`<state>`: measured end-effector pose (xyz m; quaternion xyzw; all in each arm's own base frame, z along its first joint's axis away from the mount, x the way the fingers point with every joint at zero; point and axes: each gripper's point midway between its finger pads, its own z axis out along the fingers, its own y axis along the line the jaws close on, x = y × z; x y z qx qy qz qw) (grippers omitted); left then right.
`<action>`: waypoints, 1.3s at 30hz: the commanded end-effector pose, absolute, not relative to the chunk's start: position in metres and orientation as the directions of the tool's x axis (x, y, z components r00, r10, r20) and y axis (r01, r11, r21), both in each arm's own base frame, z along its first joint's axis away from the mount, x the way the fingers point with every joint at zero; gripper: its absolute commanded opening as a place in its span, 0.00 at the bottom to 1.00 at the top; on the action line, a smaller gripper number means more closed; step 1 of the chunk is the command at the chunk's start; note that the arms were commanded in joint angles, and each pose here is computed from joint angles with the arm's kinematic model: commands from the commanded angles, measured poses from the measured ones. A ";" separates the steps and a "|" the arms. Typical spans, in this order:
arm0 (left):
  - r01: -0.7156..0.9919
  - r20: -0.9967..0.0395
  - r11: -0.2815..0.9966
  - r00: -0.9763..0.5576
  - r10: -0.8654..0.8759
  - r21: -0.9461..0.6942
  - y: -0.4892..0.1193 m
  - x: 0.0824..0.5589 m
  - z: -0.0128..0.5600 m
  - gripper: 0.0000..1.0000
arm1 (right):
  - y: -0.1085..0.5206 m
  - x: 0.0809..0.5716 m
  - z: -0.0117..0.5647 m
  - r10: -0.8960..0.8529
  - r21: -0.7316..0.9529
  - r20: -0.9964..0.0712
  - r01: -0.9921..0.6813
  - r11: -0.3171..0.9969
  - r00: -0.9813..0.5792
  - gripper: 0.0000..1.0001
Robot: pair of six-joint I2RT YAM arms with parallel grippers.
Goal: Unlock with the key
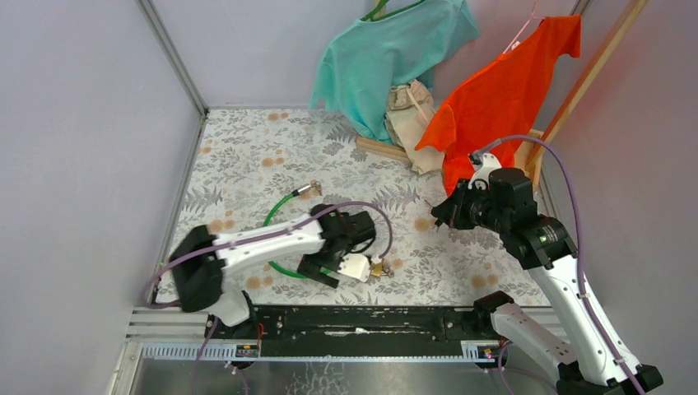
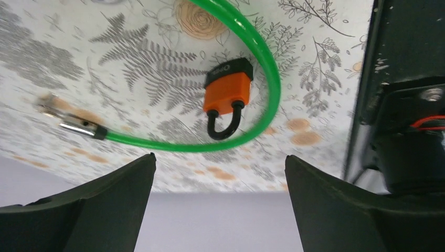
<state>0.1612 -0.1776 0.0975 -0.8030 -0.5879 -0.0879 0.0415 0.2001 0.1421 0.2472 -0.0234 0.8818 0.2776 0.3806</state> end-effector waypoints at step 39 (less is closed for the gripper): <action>0.609 0.182 -0.788 0.768 0.614 0.088 -0.145 0.180 0.022 0.70 | 0.138 0.205 0.272 0.174 0.445 -0.741 -0.281 0.850 -0.648 0.00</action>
